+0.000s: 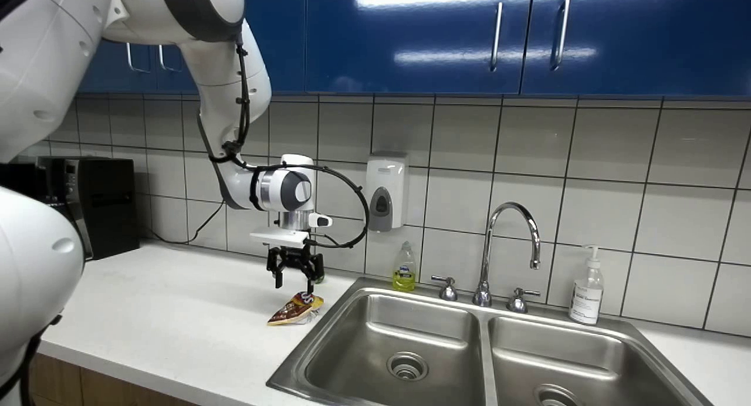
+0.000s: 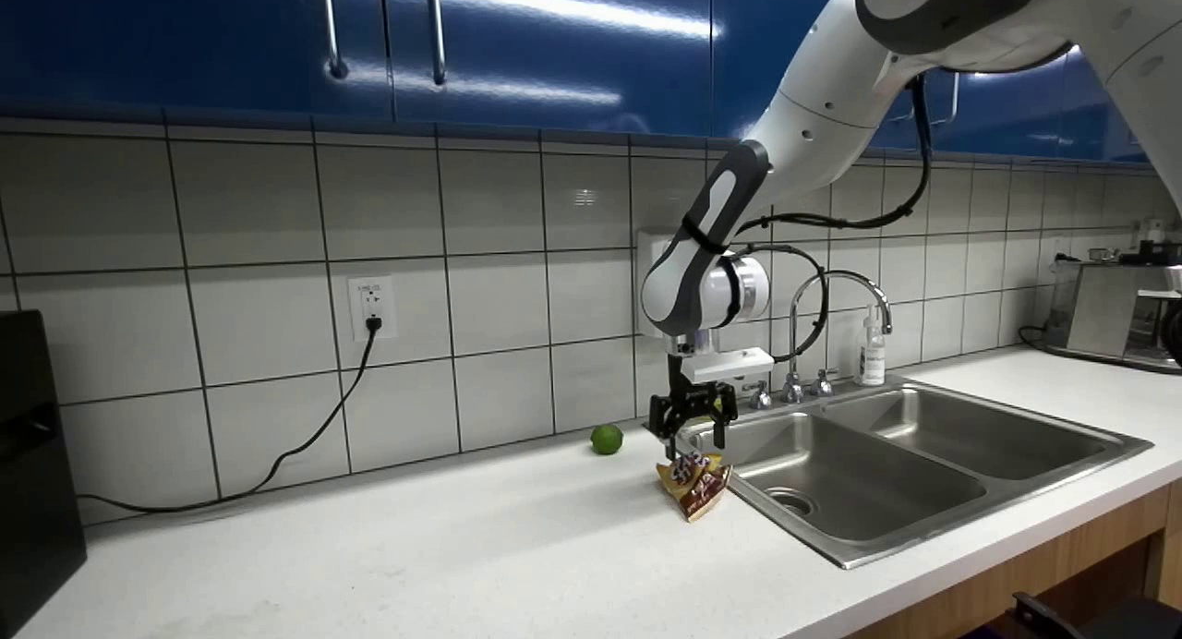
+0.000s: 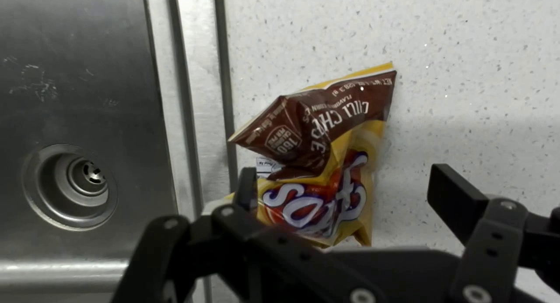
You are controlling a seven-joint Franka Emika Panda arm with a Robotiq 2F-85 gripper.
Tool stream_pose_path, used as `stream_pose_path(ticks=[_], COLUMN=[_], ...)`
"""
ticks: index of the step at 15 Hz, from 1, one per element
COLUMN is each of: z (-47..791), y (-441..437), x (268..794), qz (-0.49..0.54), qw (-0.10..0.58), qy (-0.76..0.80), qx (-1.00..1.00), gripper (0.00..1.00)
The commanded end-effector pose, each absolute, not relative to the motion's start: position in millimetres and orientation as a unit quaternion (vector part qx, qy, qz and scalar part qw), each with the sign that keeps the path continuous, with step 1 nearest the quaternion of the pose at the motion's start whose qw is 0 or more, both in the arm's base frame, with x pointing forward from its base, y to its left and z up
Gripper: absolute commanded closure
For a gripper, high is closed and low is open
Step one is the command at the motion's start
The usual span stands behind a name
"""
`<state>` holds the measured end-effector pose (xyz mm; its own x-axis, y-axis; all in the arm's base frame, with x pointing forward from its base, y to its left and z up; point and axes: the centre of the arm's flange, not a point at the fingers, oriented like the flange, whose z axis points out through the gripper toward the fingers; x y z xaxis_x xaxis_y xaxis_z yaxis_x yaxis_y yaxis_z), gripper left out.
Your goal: Put the packet in the sink.
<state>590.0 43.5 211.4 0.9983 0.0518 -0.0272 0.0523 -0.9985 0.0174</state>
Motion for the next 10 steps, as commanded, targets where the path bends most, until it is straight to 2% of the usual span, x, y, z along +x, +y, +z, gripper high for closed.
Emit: stream_pose_path(ticks=[1,10], z=[204.9,193.2], y=[37.2,32.2], x=[605.6,608.4], qz=[-0.016,-0.023], qw=[0.015,0.018], qy=[0.016,0.01], qx=[1.0,1.0], gripper=[0.0,0.0])
